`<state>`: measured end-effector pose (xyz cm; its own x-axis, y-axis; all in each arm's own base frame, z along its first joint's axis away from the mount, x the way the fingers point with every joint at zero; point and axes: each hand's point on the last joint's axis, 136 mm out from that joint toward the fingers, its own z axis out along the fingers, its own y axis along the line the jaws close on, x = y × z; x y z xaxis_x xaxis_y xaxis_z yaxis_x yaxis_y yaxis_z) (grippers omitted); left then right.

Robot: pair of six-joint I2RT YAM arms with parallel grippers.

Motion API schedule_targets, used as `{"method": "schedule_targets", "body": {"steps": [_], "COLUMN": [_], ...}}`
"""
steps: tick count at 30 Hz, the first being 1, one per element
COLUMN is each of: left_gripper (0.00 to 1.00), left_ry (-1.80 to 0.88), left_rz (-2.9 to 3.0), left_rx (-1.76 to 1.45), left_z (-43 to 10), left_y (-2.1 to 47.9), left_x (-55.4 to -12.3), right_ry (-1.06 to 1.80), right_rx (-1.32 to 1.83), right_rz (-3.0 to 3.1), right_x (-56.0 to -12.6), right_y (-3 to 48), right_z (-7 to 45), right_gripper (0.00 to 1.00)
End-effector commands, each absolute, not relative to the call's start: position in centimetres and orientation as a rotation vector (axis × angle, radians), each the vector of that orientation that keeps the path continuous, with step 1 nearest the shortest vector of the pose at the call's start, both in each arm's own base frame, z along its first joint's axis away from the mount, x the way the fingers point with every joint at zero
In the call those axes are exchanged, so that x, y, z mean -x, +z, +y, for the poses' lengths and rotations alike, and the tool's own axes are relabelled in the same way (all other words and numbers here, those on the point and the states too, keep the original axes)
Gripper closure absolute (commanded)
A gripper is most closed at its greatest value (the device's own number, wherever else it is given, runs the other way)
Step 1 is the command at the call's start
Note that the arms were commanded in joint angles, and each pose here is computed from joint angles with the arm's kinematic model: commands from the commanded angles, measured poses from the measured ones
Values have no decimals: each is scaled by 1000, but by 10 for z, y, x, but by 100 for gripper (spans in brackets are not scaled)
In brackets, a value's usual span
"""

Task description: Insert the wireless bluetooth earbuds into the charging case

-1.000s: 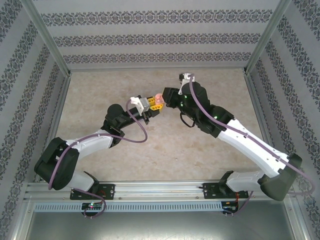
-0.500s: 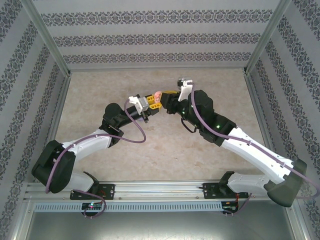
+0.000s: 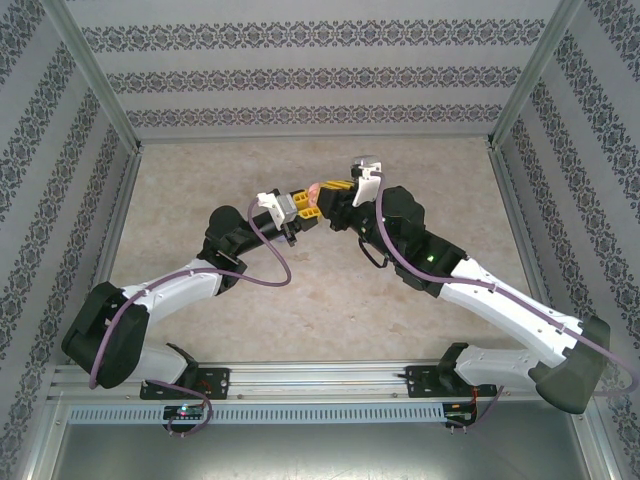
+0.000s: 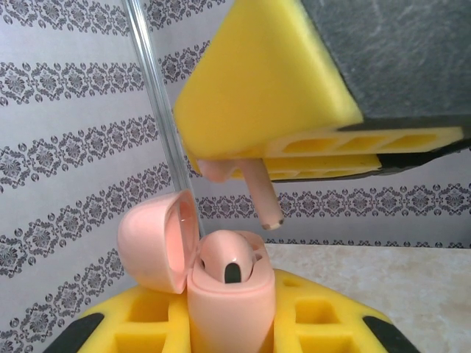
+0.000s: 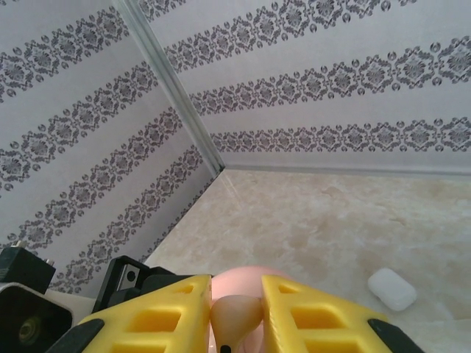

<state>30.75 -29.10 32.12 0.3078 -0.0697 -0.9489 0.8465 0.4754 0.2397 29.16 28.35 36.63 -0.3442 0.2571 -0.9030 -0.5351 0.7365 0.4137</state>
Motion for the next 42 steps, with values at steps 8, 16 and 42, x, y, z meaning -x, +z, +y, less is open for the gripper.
{"method": "schedule_targets", "body": {"steps": [8,16,42], "left_gripper": [100,100,100], "left_ry": [-722,-724,-711], "left_rz": [998,990,973], "left_rx": [-901,-904,-885], "left_z": [-293,-294,-294], "left_y": [348,350,357], "left_x": [-293,-291,-291], "right_ry": [784,784,825], "right_rx": [183,178,186], "right_rz": [1708,1741,1817], "right_x": [-294,-300,-302], "right_y": [371,359,329], "right_z": [275,279,290], "right_gripper": [75,75,76]}}
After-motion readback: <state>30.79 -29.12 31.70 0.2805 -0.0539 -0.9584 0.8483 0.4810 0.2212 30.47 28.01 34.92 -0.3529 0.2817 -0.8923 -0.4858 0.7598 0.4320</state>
